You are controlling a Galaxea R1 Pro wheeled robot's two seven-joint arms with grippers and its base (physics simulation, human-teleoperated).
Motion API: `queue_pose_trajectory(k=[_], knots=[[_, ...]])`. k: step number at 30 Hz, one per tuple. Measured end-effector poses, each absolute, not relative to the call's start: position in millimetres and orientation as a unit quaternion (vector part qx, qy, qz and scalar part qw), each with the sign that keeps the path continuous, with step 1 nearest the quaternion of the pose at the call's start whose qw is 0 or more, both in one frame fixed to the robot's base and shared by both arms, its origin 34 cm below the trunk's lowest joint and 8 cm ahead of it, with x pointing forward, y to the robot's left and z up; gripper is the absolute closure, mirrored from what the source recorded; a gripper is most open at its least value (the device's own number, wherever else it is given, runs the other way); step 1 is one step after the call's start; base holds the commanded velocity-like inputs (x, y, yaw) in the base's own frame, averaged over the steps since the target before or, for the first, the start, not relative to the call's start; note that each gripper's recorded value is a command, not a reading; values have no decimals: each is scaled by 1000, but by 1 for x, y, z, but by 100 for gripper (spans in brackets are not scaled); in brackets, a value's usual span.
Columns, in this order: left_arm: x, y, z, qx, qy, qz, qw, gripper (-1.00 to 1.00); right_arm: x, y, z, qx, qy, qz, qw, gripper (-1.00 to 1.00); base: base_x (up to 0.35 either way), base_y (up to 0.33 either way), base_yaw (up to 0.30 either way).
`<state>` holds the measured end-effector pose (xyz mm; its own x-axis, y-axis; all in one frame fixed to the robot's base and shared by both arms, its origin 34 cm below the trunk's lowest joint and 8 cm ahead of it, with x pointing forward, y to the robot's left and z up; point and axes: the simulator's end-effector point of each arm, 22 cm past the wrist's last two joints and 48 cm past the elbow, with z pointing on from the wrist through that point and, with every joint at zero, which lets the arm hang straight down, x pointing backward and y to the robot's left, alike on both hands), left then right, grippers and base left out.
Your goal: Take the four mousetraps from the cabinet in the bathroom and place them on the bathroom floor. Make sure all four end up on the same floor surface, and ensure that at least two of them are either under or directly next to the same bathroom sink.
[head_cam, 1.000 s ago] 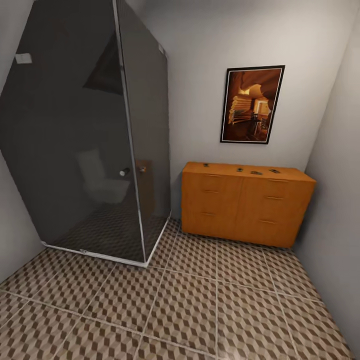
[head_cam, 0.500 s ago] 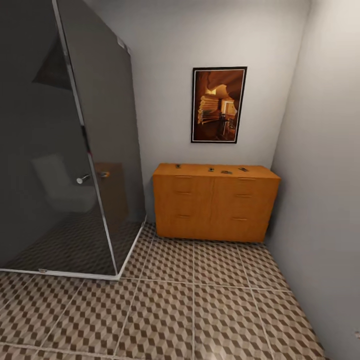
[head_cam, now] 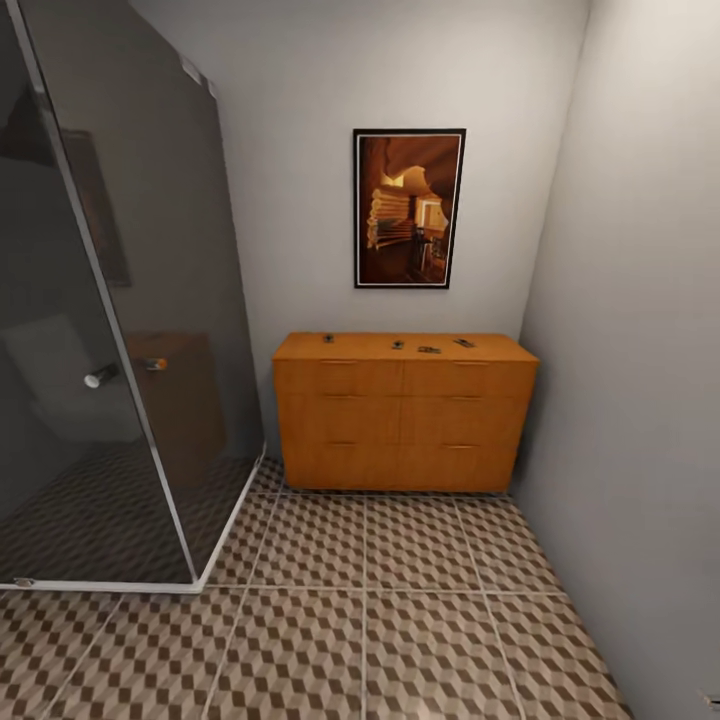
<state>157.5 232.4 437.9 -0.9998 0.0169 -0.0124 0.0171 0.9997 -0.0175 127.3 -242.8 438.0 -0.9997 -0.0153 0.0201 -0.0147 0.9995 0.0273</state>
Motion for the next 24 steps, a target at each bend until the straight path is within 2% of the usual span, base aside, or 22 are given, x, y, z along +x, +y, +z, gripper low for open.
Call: queue_pose_trajectory(k=[10, 19, 24], knots=[[158, 233, 438, 8, 1000, -8, 6, -100, 131, -242, 438, 9, -1000, -14, 3, -100, 285, -23, -7], [165, 232, 438, 7, 1000, -11, 15, -100, 147, -241, 438, 11, -1000, -16, -15, -100, 83, -6, -1], [194, 231, 440, 7, 999, -12, 42, -100, 201, -233, 442, 13, -996, -32, -82, -100, 17, -1, 0]])
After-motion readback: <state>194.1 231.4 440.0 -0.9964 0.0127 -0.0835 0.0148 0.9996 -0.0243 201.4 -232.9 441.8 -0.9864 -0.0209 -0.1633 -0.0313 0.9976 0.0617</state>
